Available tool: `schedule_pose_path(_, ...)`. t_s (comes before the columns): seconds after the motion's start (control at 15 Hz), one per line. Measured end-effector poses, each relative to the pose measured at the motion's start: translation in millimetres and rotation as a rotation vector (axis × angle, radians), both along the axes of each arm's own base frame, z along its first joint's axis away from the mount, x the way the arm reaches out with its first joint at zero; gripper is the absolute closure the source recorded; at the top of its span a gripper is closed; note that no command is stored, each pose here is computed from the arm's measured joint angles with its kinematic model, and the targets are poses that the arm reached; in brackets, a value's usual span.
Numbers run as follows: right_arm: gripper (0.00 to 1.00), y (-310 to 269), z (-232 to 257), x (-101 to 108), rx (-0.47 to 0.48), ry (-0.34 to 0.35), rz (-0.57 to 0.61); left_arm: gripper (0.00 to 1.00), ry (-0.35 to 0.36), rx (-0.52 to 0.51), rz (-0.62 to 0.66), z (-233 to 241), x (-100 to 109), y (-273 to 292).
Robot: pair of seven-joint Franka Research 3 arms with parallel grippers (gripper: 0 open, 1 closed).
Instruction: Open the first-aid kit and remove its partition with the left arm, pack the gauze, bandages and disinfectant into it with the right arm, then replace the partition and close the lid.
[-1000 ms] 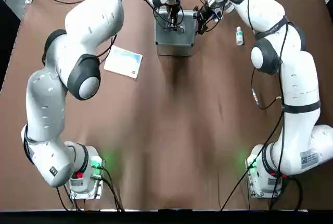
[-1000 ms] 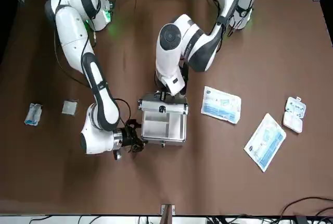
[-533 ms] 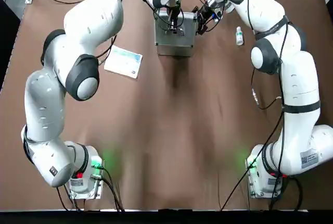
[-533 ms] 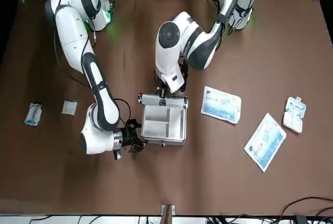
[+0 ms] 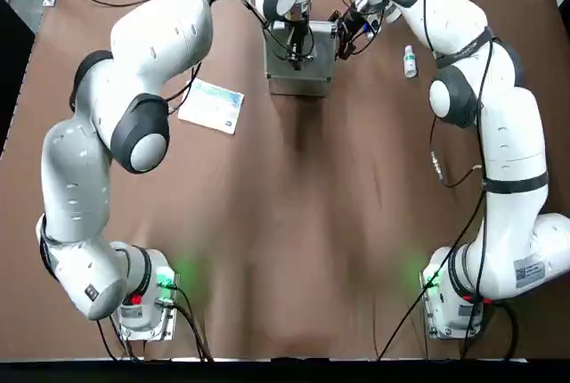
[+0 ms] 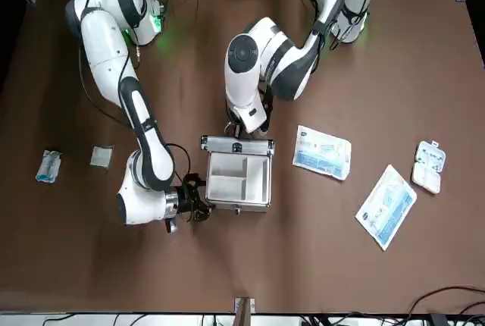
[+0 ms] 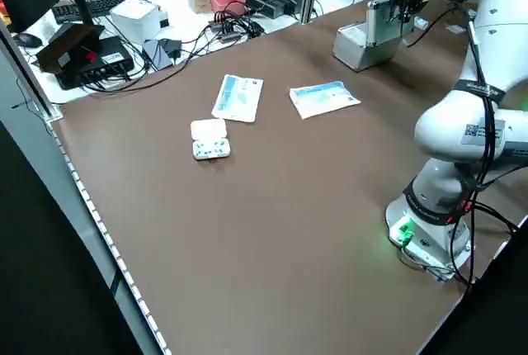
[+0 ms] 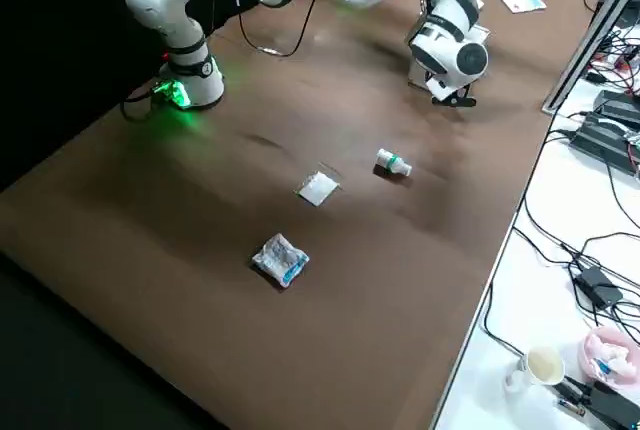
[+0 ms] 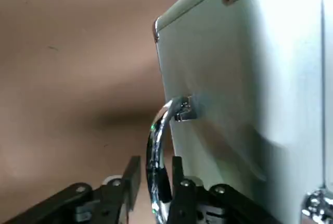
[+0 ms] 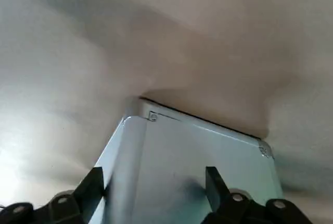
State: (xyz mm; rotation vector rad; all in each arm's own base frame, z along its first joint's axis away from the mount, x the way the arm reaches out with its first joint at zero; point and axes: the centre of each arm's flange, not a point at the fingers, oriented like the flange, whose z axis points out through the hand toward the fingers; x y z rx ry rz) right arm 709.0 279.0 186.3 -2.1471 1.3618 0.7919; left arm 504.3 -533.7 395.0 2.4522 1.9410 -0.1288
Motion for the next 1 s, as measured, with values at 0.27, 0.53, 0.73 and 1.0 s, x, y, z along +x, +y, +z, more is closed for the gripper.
schedule_pose_path(0.27,0.15,0,0,0,0.0,0.0,0.0,0.62,0.014,0.004,-0.012,1,-6,-3)
schedule_pose_path(0.53,0.15,0,0,0,0.0,0.0,0.0,0.54,0.025,0.01,-0.014,7,-13,-5)
schedule_pose_path(0.73,0.15,0,0,0,0.0,0.0,0.0,0.51,0.037,0.015,-0.022,1,-21,-9)
schedule_pose_path(1.0,0.15,0,0,0,0.0,0.0,0.0,0.43,0.052,0.03,-0.031,-8,-28,-12)
